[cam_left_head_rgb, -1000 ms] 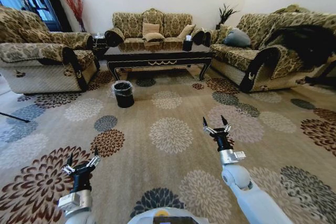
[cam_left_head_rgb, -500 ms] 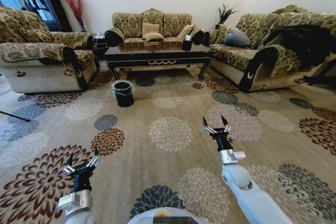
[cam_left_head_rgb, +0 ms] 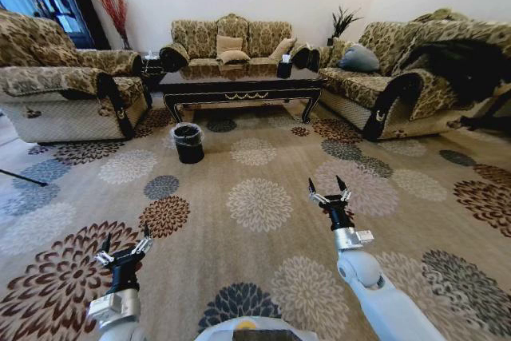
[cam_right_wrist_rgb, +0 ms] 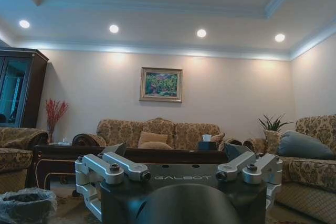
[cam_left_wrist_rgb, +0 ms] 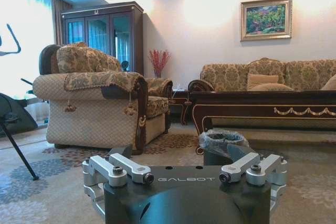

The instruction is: Move to the front of the table and pick up the trash from the floor, then place it into the trash bin.

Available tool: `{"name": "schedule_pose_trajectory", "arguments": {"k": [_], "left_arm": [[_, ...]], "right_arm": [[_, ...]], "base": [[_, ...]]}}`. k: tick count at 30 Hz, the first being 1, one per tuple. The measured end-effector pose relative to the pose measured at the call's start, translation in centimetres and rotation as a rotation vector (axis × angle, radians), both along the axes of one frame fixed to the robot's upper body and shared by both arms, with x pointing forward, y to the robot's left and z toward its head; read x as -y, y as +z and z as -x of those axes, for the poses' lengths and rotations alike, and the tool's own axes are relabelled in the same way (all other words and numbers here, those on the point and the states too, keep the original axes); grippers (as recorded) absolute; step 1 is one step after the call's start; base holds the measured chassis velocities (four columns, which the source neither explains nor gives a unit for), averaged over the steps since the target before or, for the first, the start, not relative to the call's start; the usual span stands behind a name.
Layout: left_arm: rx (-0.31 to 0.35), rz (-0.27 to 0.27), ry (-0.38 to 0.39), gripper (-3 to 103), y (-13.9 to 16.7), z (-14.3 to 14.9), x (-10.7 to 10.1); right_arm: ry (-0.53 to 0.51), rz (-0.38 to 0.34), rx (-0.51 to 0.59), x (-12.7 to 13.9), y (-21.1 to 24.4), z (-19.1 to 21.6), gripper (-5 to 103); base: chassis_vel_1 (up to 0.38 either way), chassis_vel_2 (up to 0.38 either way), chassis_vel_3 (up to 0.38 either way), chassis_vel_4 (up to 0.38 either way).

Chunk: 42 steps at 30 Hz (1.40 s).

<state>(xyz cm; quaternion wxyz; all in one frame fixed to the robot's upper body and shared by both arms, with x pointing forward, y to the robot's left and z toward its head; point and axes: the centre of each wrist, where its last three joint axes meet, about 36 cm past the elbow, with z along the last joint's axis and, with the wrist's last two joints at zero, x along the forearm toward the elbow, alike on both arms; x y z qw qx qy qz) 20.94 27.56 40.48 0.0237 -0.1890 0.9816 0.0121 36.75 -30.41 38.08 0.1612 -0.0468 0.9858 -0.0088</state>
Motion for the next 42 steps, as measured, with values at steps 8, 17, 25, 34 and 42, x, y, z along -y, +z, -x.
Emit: {"name": "schedule_pose_trajectory", "arguments": {"k": [8,17,25,34,42], "left_arm": [[0.0,0.0,0.0,100,0.0,0.0,0.0],[0.0,0.0,0.0,100,0.0,0.0,0.0],[0.0,0.0,0.0,100,0.0,0.0,0.0],[0.0,0.0,0.0,100,0.0,0.0,0.0],[0.0,0.0,0.0,100,0.0,0.0,0.0]], "right_arm": [[0.0,0.0,0.0,0.0,0.0,0.0,100],[0.0,0.0,0.0,0.0,0.0,0.0,100],[0.0,0.0,0.0,0.0,0.0,0.0,100],[0.0,0.0,0.0,0.0,0.0,0.0,100],[0.0,0.0,0.0,0.0,0.0,0.0,100]], "base": [[0.0,0.0,0.0,0.0],[0.0,0.0,0.0,0.0],[0.0,0.0,0.0,0.0],[0.0,0.0,0.0,0.0],[0.0,0.0,0.0,0.0]]}}
